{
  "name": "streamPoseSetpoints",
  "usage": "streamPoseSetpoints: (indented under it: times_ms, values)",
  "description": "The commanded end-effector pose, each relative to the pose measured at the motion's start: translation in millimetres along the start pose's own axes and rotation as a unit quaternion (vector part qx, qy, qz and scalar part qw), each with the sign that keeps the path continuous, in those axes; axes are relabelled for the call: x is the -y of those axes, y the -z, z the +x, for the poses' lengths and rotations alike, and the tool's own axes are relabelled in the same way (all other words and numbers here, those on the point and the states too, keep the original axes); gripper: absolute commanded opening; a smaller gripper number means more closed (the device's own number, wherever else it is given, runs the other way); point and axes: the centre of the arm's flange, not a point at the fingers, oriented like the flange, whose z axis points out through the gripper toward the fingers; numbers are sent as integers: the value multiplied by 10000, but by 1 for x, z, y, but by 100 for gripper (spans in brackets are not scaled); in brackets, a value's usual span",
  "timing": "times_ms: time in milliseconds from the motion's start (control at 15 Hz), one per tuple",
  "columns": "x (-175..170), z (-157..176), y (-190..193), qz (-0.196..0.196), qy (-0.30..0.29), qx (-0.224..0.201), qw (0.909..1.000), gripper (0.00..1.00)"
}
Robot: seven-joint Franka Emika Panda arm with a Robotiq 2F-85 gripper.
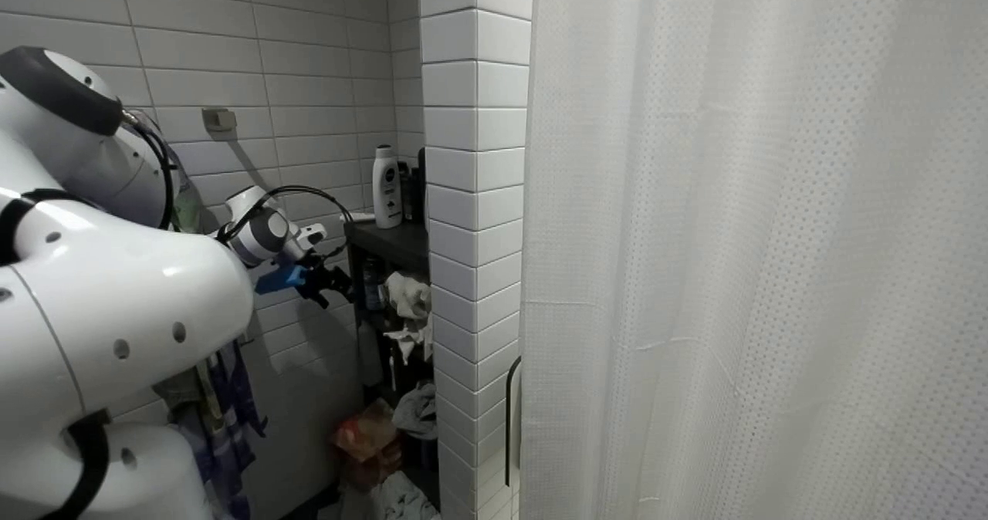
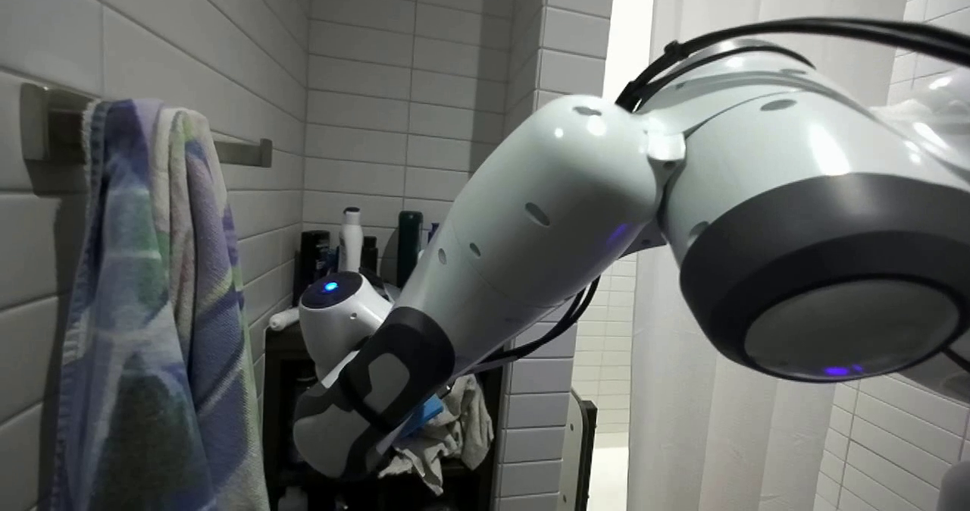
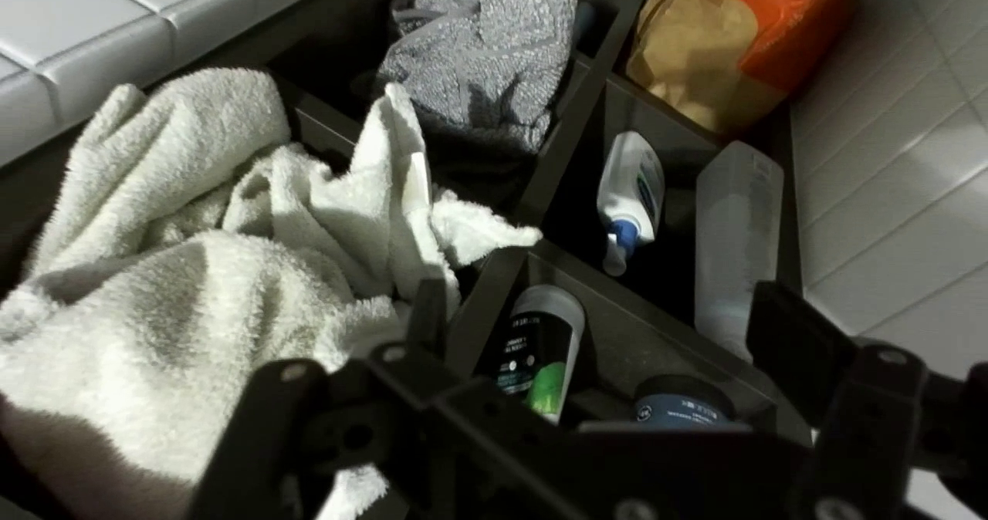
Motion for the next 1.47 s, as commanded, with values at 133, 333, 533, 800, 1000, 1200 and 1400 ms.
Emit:
streamPoseSetpoints:
  times_ms: [133,333,533,800,1000,1200,1400]
  values:
    - [-37,-27,37,-13,486,558,9973,100]
    - [-44,-40,51,114,923,795,9925,100]
    - [-47,-52,63,212,1346,1003,9856,100]
    - [-54,-70,73,217,1768,1450,9733,100]
    - [-63,-85,78,119,1943,1793,9643,100]
    - [-73,-100,84,-60,2002,2137,9561,100]
    - [-83,-114,89,-265,2062,2475,9463,100]
